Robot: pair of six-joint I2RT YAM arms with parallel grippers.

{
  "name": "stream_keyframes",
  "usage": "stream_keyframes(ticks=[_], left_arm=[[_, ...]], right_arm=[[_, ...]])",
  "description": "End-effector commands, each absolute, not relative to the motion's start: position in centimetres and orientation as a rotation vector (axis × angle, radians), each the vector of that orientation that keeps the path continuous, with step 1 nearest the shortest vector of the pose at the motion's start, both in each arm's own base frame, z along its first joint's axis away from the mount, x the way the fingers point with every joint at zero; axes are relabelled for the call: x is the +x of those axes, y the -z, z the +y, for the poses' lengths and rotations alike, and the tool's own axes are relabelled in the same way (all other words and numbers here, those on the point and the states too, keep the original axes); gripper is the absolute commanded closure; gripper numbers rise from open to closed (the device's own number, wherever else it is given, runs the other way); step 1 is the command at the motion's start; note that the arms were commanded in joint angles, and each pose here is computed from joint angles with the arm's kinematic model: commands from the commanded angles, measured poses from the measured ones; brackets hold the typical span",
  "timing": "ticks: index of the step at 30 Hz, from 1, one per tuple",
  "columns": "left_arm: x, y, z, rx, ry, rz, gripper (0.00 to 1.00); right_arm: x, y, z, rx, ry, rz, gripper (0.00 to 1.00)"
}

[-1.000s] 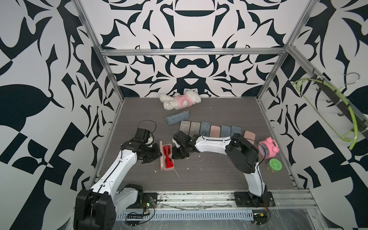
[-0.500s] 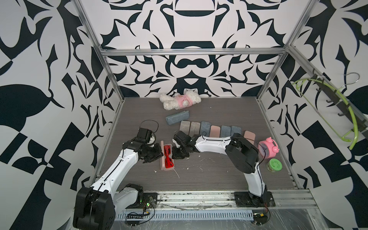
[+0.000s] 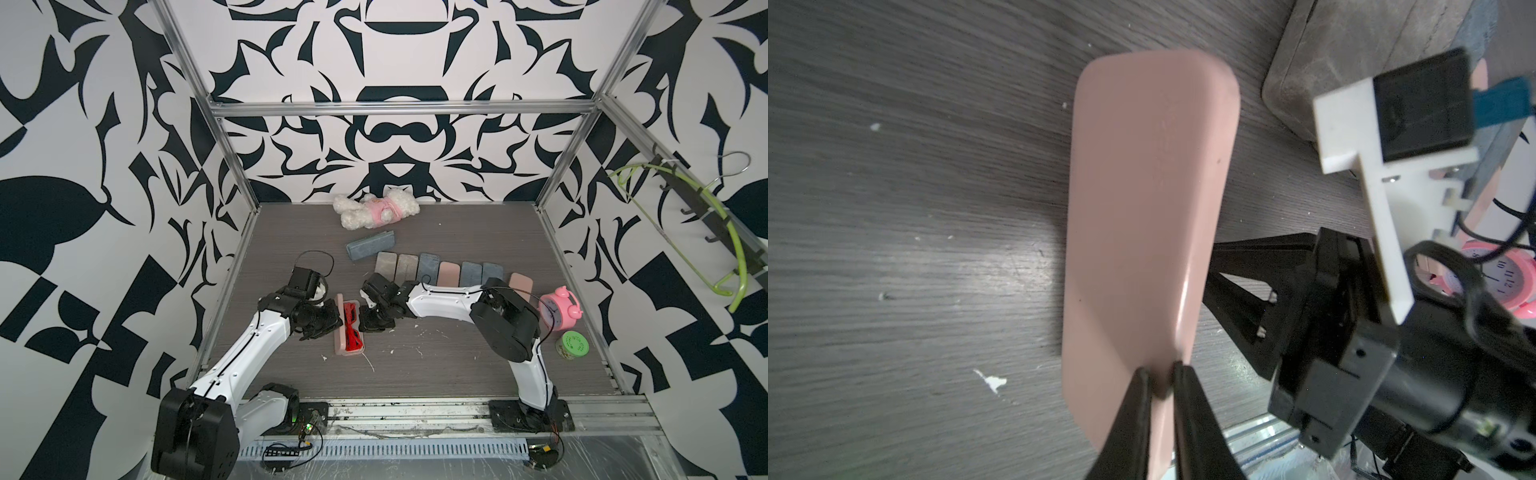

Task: Close the glasses case
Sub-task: Close the glasses case at the center of the board.

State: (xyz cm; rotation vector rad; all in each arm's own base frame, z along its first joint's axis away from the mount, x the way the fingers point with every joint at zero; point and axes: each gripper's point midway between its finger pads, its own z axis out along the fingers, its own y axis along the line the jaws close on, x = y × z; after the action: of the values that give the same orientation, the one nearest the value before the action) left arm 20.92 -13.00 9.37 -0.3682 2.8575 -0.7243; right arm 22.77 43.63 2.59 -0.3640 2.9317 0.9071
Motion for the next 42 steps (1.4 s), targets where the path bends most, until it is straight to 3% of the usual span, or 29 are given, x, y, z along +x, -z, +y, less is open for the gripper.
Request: stream_keyframes(ticks=[1, 42], left_arm=[[20.0, -8.2, -12.6, -0.368, 0.661, 2.923, 0.85], [19.8, -7.8, -13.9, -0.297, 0.640, 2.952, 0.86]], right_arm=[[22.4, -3.0, 43.5, -0.380, -0.901, 2.931, 0.88], [22.4, -2.9, 43.6, -0.371, -0.907, 2.933, 0.92]])
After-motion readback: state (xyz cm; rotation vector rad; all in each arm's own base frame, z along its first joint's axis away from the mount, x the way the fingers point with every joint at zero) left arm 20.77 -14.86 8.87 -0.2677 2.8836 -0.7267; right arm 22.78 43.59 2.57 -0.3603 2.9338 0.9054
